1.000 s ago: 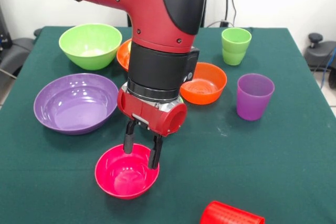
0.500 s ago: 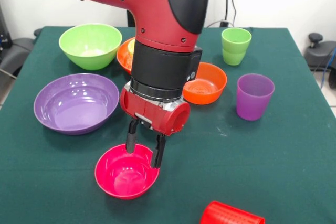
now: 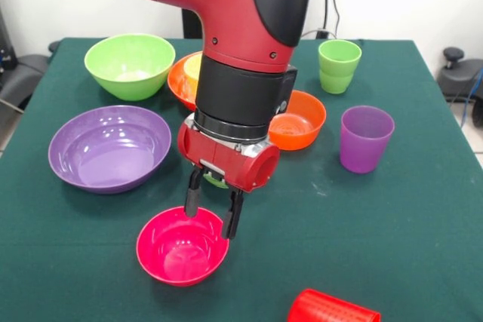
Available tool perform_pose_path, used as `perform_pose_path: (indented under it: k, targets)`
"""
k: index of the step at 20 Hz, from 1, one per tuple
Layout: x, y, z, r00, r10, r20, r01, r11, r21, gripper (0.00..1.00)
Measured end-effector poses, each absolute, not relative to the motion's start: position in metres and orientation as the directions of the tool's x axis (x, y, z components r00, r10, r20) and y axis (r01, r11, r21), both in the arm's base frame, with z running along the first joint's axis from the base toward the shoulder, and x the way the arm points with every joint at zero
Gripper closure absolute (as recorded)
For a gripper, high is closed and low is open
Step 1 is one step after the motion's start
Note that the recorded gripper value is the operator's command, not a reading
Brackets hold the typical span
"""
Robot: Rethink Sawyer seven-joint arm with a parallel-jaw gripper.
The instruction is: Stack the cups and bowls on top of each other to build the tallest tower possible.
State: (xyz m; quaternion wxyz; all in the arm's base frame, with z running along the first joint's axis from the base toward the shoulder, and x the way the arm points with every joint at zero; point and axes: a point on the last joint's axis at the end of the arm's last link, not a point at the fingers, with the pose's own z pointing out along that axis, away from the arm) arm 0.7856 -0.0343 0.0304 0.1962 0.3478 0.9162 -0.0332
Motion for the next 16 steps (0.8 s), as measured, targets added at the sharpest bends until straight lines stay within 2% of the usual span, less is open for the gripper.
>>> perform_pose_path:
  k: [16]
  targets:
    - [0.7834,-0.0334,0.0252,-0.683,0.623,-0.38,0.652,0.755,0.067,0.0]
